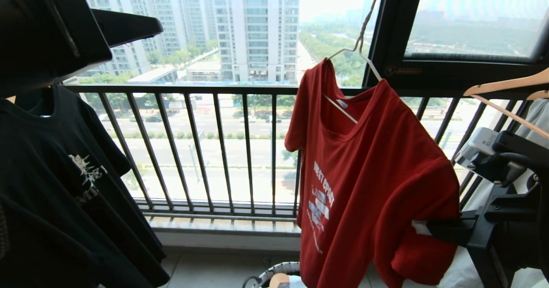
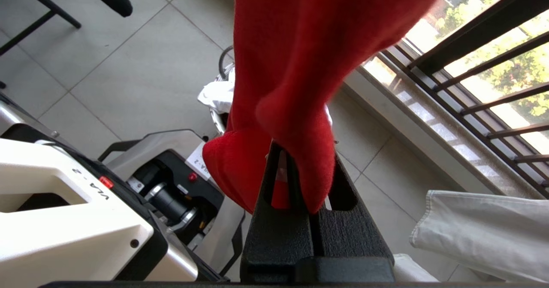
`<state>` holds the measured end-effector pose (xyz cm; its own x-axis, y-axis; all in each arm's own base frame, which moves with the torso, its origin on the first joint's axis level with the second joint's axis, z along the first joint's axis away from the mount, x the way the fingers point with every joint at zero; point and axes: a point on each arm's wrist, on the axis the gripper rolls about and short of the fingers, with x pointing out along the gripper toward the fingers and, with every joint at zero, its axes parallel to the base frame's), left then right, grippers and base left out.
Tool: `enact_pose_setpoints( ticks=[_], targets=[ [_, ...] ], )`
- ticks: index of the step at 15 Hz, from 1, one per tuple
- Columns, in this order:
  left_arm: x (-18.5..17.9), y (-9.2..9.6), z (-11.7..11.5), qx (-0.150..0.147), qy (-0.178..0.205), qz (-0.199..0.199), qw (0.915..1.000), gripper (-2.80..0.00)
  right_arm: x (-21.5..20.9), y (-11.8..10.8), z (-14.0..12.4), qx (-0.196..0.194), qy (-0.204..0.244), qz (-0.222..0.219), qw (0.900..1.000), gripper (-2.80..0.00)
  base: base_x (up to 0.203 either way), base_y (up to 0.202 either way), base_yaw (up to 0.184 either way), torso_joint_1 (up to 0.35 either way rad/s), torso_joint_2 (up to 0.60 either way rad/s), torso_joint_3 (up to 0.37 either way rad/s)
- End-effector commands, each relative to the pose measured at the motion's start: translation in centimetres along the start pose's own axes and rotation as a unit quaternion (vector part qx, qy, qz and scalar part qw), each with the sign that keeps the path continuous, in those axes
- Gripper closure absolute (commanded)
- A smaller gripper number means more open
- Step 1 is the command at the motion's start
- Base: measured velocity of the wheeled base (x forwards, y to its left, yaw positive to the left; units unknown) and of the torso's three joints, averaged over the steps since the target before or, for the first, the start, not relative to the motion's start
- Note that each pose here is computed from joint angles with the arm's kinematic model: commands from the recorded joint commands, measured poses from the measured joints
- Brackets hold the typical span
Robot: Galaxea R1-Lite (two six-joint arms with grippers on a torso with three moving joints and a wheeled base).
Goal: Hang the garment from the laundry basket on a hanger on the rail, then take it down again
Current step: Take the clothes off the clothes rack
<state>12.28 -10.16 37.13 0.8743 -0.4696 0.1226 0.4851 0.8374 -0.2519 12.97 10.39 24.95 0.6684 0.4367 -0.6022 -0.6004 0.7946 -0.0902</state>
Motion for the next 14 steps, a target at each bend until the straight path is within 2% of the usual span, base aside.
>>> enact_pose_setpoints(
  ticks=[1, 8, 13, 14],
  targets=[
    [-0.1, 0.0, 0.1, -0.002, -0.002, 0.001, 1.0, 0.0, 0.3, 0.1, -0.6, -0.002, 0.014, 0.002, 1.0, 0.0, 0.0, 0.0, 0.0, 0.0, 0.0, 0.0],
    [-0.7, 0.2, 0.1, 0.001, 0.005, 0.004, 1.0, 0.0, 0.4, 0.2, -3.8, 0.01, 0.052, 0.002, 0.999, 0.0, 0.0, 0.0, 0.0, 0.0, 0.0, 0.0],
    [-2.5, 0.4, 0.9, 0.004, 0.015, 0.007, 0.9999, 0.0, -1.2, 0.1, -4.1, 0.01, 0.022, -0.001, 1.0, 0.0, 0.0, 0.0, 0.0, 0.0, 0.0, 0.0],
    [-2.7, 0.4, 1.0, 0.003, 0.014, 0.007, 0.9999, 0.0, -1.9, 0.0, -4.2, 0.01, 0.009, -0.001, 1.0, -2.8, 0.0, 0.0, 0.0, 0.0, 0.0, 0.0]
  ],
)
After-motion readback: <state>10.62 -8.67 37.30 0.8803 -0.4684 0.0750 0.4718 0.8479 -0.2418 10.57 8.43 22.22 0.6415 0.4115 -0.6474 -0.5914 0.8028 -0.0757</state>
